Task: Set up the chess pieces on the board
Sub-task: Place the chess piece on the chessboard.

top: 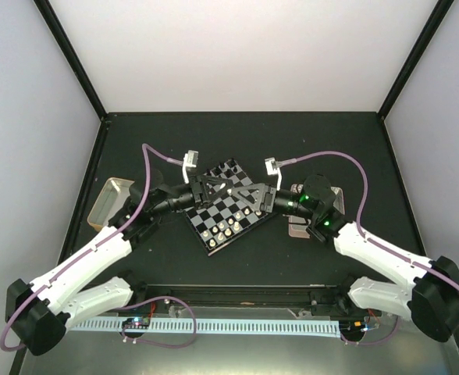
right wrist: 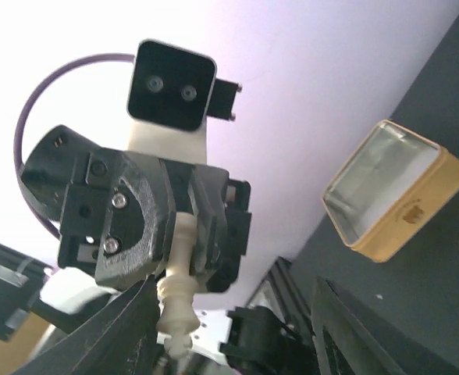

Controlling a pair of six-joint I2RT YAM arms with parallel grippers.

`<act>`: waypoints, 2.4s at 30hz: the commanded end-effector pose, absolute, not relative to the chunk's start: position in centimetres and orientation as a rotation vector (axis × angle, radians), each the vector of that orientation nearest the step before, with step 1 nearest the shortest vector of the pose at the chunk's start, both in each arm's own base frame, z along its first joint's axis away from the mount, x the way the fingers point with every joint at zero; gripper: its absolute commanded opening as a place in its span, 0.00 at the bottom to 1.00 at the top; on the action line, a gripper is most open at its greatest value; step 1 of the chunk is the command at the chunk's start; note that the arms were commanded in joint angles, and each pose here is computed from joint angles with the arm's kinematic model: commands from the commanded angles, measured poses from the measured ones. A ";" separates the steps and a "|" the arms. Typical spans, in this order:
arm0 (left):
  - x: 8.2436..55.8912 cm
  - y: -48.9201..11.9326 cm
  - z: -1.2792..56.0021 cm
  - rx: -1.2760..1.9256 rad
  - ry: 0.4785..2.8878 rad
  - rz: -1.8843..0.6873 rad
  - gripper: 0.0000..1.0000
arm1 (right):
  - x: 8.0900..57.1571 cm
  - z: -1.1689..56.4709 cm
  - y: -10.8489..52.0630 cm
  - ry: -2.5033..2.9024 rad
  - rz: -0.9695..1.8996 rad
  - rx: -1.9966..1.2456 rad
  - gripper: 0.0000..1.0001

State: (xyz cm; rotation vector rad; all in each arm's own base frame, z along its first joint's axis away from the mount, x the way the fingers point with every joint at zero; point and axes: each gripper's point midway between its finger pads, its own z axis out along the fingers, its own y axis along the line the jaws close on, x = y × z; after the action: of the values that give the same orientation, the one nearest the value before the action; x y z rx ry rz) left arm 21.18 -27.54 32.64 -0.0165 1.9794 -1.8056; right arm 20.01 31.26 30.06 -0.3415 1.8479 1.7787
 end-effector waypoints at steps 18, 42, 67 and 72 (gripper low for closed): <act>22.9 -26.2 32.0 -0.217 1.941 -1.815 0.15 | 21.1 31.3 32.5 1.871 1.916 -0.128 0.01; 23.8 -7.8 24.8 -0.409 1.947 -0.497 0.78 | 24.2 12.2 24.8 2.796 0.390 -0.316 0.02; 24.2 -8.5 23.4 -0.374 1.979 -0.509 0.82 | 24.7 6.4 29.1 2.917 0.114 -0.546 0.11; 24.2 -8.7 23.5 -0.368 1.979 -0.523 0.82 | 24.9 6.0 29.1 2.917 0.081 -0.549 0.18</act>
State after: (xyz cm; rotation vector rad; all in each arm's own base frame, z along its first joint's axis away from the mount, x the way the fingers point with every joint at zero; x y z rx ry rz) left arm 24.07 -8.57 23.18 -0.3845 1.9832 -0.5179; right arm 24.48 29.19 5.83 -0.5286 2.9376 0.1397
